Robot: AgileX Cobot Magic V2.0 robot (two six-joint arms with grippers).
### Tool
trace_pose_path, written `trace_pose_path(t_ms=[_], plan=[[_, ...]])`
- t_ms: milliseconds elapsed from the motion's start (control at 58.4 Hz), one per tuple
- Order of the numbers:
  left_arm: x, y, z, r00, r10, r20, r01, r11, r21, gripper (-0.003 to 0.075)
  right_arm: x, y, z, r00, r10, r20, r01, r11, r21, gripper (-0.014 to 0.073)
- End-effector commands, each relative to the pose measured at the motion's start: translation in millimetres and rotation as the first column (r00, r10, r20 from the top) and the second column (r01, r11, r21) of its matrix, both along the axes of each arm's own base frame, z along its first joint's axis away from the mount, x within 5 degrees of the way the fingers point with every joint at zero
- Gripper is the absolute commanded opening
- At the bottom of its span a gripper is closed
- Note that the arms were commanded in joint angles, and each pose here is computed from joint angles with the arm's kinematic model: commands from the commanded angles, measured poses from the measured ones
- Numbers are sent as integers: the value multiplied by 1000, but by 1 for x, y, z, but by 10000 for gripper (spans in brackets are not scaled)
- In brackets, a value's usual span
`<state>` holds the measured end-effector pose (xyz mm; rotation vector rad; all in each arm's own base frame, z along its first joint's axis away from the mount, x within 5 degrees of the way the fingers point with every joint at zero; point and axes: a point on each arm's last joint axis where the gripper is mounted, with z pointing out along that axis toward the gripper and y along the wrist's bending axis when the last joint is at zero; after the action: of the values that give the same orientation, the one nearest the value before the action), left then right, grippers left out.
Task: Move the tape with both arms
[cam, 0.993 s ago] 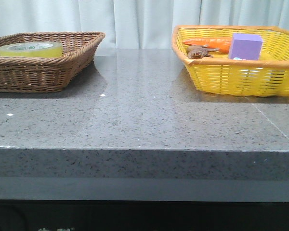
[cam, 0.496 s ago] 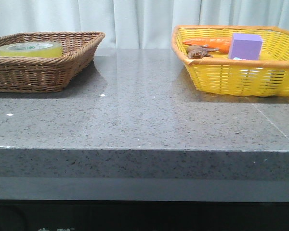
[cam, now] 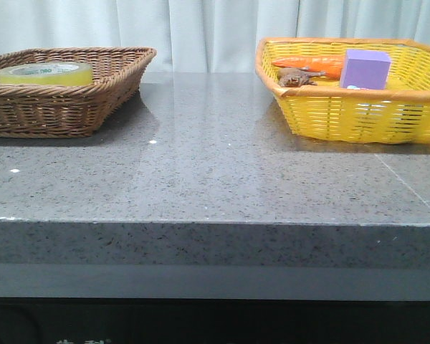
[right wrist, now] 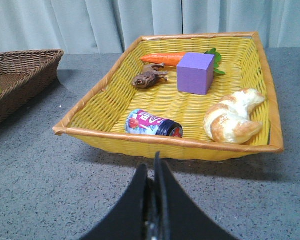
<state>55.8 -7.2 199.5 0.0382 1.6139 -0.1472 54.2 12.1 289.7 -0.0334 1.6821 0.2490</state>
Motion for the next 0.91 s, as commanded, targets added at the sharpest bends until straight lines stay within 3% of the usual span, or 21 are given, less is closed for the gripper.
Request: trace_pose_path(t_ms=[0, 257, 377, 616, 890], plan=[[0, 1, -5, 998, 11, 63, -9, 1000, -25, -20, 0, -1, 15, 995, -15, 100, 14, 1000, 12, -90], [0, 1, -5, 998, 11, 63, -9, 1000, -25, -20, 3, -4, 1, 983, -52, 174, 50, 999, 15, -90], [0, 1, -5, 998, 11, 63, -9, 1000, -25, -20, 1, -8, -26, 972, -118, 206, 117, 993, 18, -90], [0, 1, -5, 998, 11, 63, -9, 1000, -25, -20, -1, -12, -86, 977, -186, 109, 187, 982, -1, -90], [0, 1, -5, 998, 11, 63, -9, 1000, -25, -20, -1, -12, -89, 979, -183, 86, 186, 982, -21, -90]])
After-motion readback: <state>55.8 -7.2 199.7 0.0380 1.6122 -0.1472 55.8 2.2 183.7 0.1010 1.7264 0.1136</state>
